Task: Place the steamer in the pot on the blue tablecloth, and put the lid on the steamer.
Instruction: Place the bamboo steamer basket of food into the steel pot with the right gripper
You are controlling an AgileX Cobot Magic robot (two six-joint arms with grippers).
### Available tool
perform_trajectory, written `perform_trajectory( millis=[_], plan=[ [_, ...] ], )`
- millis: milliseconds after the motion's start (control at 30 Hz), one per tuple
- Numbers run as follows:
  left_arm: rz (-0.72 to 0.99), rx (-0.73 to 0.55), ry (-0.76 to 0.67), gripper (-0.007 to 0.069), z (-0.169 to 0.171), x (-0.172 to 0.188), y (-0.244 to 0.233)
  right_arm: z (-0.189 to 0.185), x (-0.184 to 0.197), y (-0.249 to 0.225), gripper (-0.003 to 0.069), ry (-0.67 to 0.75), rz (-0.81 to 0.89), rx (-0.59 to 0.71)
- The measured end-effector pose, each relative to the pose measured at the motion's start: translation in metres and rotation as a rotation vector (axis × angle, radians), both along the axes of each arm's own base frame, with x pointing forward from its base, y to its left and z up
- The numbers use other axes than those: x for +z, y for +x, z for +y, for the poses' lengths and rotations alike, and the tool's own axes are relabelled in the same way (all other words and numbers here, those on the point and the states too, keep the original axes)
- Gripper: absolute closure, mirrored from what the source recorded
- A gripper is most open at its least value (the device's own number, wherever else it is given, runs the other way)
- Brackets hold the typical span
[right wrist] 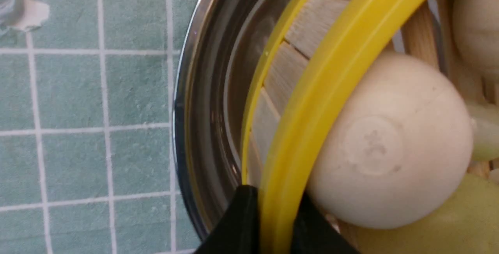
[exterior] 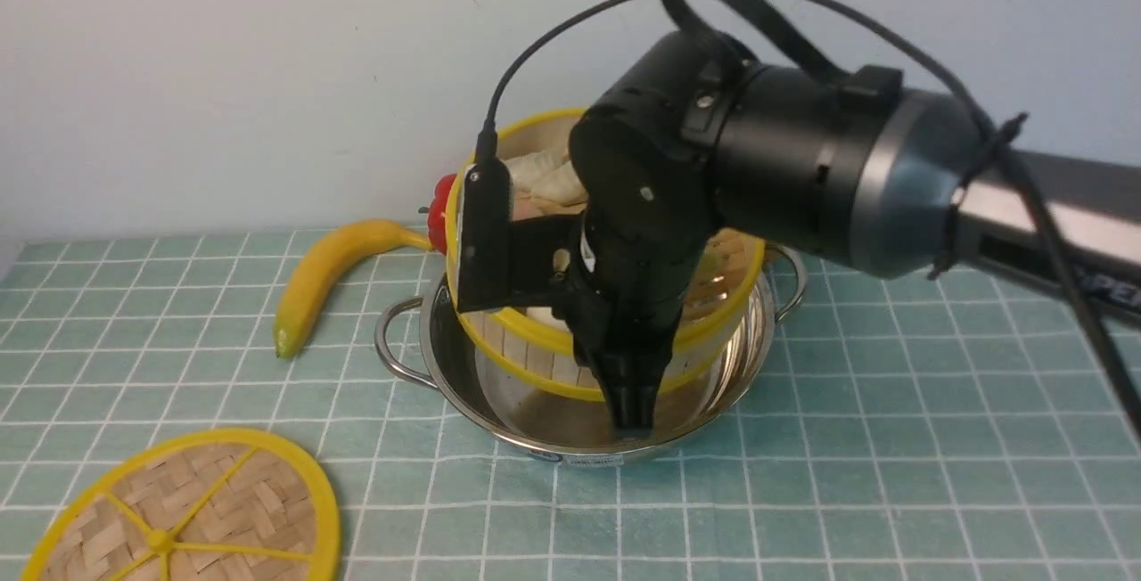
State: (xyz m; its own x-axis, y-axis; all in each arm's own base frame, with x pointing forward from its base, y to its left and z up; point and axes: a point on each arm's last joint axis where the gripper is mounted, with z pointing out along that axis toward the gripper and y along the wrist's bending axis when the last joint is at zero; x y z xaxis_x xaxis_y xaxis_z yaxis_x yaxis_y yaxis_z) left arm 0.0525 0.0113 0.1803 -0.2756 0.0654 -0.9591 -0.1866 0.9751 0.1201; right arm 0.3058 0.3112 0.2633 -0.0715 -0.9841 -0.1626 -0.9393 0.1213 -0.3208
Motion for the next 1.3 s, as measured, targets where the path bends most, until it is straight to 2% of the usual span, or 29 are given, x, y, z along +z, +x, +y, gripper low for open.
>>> perform_trajectory(
  millis=[433,1300],
  plan=[
    [0.000,0.000,0.000,0.0382,0.000,0.000,0.000,0.013,-0.047,0.012,0.0573,-0.082,0.066,0.012],
    [0.000,0.000,0.000,0.0382,0.000,0.000,0.000,0.007,-0.059,0.020,0.0573,-0.056,0.136,-0.011]
  ],
)
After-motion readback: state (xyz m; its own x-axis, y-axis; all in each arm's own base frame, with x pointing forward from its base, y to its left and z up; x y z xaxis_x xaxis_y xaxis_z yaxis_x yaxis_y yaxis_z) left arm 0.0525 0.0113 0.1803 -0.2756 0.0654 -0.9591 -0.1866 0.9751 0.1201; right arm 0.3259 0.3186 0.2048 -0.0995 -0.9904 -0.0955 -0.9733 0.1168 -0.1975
